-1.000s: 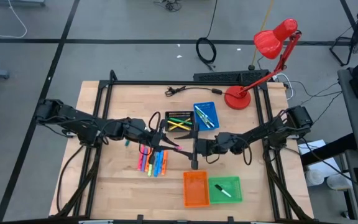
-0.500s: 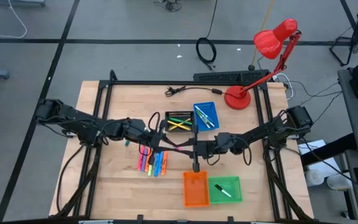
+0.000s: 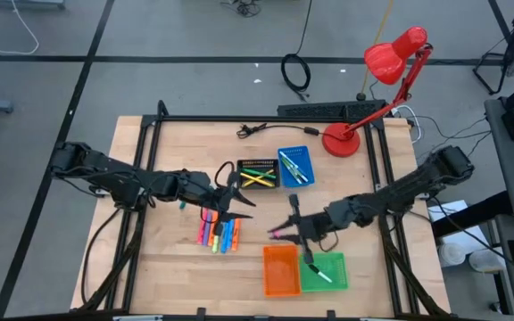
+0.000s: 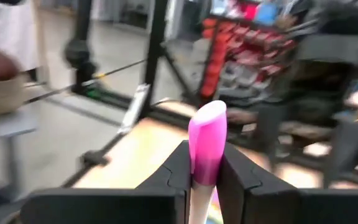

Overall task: Pick & Place Markers
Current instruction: Put the pink highlighter pen into the green bin

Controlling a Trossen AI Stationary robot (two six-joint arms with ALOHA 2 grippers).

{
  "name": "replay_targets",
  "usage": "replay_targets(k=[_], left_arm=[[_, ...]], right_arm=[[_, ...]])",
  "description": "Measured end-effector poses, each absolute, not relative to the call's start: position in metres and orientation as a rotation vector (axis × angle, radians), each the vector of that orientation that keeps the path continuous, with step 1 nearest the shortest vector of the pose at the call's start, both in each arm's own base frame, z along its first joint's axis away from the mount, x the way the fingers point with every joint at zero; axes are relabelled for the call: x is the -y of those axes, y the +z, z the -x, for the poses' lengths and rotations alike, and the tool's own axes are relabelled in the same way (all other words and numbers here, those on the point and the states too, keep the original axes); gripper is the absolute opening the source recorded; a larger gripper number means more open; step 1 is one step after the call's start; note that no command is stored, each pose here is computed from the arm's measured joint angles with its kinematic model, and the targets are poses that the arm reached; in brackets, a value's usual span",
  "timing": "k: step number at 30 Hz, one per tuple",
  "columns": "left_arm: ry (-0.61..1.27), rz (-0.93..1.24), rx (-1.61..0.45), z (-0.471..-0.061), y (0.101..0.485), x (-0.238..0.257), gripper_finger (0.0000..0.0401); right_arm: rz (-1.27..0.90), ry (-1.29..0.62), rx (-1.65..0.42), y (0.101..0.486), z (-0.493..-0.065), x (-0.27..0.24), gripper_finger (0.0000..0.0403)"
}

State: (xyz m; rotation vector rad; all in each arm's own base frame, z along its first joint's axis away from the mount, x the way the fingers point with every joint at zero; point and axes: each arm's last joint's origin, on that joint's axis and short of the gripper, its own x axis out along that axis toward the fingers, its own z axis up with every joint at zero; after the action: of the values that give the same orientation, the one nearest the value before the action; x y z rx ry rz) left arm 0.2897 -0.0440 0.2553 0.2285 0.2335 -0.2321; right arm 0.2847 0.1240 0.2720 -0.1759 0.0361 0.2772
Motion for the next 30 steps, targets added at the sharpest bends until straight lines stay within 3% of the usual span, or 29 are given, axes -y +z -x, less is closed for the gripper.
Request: replay_targets(k=[6, 14, 20, 30], left_arm=[[-0.106, -0.283, -0.268, -0.278, 0.265, 0.038, 0.0152], [-0.009, -0.253, -0.363, -0.250, 0.277, 0.031, 0.0158], [0.014, -0.197, -0.409, -0.235, 0.281, 0.029, 0.0149], [0.018, -0.175, -0.459, -0.230, 0.278, 0.028, 0.0131]], right_arm=[[0.075, 0.408, -0.213, 0.274, -0.249, -0.151, 0.0034], [-0.034, 0.452, -0.461, 0.224, -0.199, -0.191, 0.0034], [-0.145, 0.425, -0.498, 0.191, -0.173, -0.192, 0.0055], [-0.165, 0.429, -0.415, 0.177, -0.170, -0.179, 0.0061]])
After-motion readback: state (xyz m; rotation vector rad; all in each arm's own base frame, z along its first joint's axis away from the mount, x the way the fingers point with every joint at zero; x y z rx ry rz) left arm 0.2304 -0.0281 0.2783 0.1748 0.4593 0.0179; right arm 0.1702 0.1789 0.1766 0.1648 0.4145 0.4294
